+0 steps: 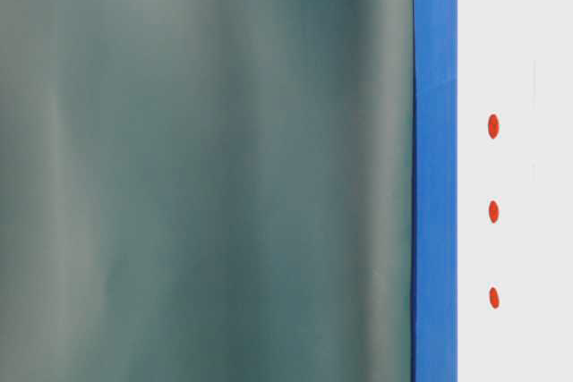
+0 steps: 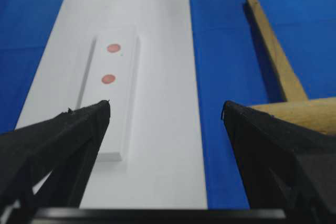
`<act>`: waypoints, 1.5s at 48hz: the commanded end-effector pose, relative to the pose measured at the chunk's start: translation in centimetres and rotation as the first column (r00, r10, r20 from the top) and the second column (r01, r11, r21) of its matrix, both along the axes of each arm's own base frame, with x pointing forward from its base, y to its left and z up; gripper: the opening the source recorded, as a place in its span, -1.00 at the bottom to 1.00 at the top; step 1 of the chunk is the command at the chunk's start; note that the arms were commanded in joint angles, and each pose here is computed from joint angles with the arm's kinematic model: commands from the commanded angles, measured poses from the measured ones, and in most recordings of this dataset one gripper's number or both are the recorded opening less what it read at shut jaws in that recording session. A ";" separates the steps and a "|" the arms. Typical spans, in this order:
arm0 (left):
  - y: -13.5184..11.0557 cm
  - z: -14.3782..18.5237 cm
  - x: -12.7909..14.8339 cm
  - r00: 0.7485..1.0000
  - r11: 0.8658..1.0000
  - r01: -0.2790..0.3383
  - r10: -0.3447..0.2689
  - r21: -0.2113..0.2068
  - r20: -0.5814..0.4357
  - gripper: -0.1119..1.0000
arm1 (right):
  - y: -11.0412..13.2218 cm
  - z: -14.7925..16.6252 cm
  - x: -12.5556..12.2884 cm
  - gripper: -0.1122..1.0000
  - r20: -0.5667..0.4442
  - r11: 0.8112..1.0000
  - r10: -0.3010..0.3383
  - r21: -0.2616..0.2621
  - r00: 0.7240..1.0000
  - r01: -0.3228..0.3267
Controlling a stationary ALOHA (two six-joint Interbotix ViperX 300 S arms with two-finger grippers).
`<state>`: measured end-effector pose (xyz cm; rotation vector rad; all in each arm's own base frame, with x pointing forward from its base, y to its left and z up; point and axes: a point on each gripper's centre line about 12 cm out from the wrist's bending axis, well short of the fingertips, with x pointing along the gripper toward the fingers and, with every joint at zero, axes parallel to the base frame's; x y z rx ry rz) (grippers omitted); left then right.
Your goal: Hit the mark with a hammer.
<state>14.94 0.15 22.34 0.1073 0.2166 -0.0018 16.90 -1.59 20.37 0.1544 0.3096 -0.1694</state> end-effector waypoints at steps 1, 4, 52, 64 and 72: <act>0.0 0.4 0.2 1.000 1.000 0.001 -0.001 -0.003 0.008 0.75 | 0.0 0.4 0.2 0.63 0.004 1.000 0.000 -0.004 1.000 0.000; 0.0 0.4 0.2 1.000 1.000 0.001 -0.001 -0.003 0.008 0.75 | 0.0 0.4 0.2 0.63 0.004 1.000 0.000 -0.004 1.000 0.000; 0.0 0.3 0.1 1.000 1.000 0.001 -0.001 -0.003 0.003 0.75 | -0.2 0.3 0.2 0.63 0.002 1.000 -0.016 -0.009 1.000 0.016; 0.0 0.3 0.1 1.000 1.000 0.001 -0.001 -0.003 0.003 0.75 | -0.2 0.3 0.2 0.63 0.002 1.000 -0.017 -0.008 1.000 0.017; 0.0 0.3 0.1 1.000 1.000 0.001 -0.001 -0.003 0.003 0.75 | -0.2 0.4 0.2 0.63 0.004 1.000 -0.016 -0.009 1.000 0.016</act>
